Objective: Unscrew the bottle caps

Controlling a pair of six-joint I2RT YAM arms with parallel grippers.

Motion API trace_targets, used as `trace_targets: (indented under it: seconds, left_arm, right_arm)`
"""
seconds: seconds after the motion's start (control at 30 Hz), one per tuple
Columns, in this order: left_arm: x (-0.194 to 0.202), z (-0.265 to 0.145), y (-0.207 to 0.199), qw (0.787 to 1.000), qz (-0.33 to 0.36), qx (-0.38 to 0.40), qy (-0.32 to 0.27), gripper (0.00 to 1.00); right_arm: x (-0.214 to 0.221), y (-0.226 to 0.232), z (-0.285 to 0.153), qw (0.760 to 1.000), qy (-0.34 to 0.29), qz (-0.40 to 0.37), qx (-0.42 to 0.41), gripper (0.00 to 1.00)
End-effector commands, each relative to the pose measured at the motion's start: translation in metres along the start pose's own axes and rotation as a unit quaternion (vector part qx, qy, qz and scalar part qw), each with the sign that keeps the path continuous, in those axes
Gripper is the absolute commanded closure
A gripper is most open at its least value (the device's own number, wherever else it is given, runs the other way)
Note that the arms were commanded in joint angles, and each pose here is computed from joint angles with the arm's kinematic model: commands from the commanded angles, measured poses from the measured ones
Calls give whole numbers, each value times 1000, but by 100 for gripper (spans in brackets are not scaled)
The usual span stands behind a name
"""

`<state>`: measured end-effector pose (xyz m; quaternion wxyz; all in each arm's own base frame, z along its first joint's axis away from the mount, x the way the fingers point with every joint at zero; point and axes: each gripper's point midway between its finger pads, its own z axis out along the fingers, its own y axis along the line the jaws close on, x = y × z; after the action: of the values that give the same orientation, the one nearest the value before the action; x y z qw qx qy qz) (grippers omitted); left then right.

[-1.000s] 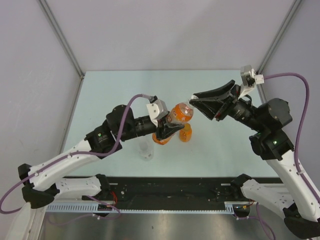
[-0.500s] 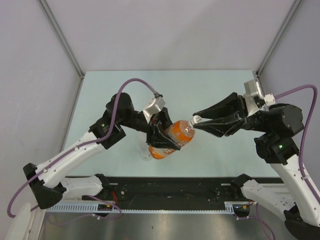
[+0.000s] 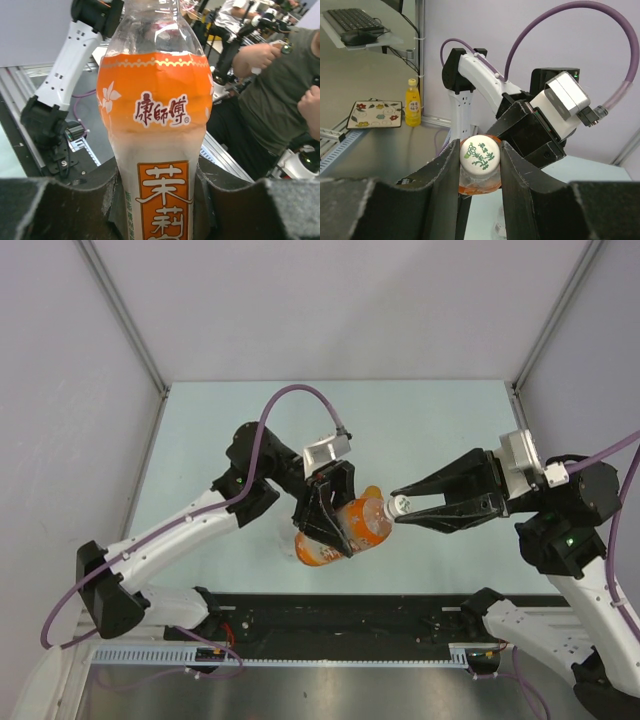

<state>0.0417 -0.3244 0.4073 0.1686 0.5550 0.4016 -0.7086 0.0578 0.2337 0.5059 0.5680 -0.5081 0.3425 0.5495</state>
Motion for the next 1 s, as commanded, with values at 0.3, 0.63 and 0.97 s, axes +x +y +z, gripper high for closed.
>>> trace_targets:
  seconds: [0.3,0.63,0.97]
  left_arm:
    - [-49,-3,-42,991,118,44,-42,100]
    - [-44,-16,-17,994,99,19,-46,100]
    - [-45,-29,5,995,88,-4,-56,100]
  right_arm:
    - [19,51,-11,992,45,32,-116,100]
    - [14,45,-16,996,44,21,-77,100]
    - [-2,29,-19,999,36,-1,-6,100]
